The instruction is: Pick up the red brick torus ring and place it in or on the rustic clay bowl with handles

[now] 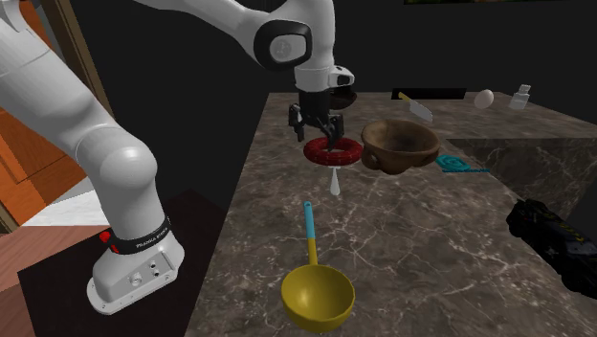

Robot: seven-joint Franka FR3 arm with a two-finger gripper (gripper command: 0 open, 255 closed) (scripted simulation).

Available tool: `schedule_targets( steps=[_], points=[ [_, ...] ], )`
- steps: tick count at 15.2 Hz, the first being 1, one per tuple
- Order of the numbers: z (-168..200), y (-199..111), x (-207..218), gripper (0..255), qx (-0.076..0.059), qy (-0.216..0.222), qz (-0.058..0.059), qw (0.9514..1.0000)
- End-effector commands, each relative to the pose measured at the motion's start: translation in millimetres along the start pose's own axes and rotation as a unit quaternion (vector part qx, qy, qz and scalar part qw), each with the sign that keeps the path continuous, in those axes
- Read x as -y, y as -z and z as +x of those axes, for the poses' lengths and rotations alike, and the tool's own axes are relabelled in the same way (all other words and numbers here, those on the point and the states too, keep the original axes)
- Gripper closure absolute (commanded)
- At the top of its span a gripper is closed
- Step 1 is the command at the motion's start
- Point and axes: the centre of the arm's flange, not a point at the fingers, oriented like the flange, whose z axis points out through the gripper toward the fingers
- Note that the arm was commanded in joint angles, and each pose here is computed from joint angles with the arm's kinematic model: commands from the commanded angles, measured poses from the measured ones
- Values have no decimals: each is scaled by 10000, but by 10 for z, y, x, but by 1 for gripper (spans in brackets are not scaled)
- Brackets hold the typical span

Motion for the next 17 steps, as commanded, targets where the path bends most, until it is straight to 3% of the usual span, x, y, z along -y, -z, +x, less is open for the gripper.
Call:
schedule_targets(
  steps=[1, 9, 10, 17],
  points=[
    [6, -97, -4, 0, -2, -1, -2, 10000],
    [7, -96, -4, 0, -2, -1, -2, 10000],
    [7, -96, -4, 255, -2, -1, -2, 10000],
    [7, -96, -3, 255, -2, -1, -2, 10000]
  ],
)
